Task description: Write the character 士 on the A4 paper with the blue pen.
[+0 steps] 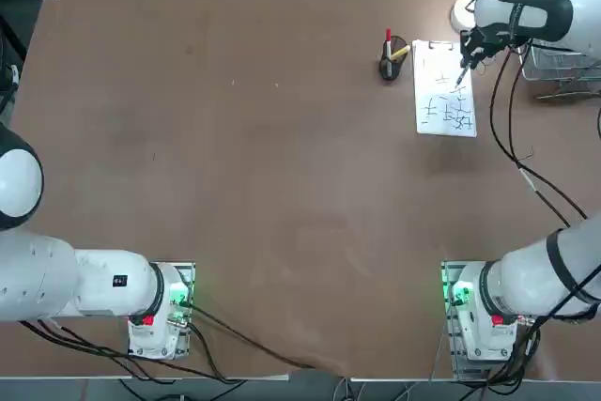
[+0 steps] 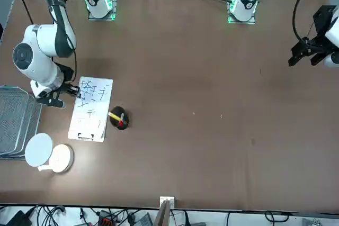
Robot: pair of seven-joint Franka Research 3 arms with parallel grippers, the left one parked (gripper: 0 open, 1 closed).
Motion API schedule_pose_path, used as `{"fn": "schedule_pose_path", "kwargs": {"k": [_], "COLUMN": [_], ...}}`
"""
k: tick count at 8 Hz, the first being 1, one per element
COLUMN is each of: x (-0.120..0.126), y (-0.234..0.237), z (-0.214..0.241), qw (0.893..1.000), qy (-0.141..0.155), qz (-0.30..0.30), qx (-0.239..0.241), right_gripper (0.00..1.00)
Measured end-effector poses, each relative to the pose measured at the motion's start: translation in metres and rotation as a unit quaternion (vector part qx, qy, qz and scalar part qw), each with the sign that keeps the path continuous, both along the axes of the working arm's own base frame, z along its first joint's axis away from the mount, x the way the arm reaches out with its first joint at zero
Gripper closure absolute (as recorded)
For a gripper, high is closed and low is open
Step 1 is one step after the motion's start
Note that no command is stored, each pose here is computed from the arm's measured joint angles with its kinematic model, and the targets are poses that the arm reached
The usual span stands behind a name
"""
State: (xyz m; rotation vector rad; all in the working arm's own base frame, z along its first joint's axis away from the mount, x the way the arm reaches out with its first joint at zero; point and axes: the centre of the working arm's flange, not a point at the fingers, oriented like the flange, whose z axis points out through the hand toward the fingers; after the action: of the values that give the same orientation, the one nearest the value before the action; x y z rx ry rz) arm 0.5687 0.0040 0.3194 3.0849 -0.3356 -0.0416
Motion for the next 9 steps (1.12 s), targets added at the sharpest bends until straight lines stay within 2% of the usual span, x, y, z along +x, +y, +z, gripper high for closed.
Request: {"fn": "schedule_pose_path", "kwargs": {"k": [2,9], "x": [0.000,0.001], "y": [0.005,0.007], "z": [0.000,-0.017], "qw": [1.000,1.000], "qy": [0.000,0.008], "qz": [-0.019,-0.023], "qx": [0.001,0.001], "right_gripper": [0.79,0.79]}}
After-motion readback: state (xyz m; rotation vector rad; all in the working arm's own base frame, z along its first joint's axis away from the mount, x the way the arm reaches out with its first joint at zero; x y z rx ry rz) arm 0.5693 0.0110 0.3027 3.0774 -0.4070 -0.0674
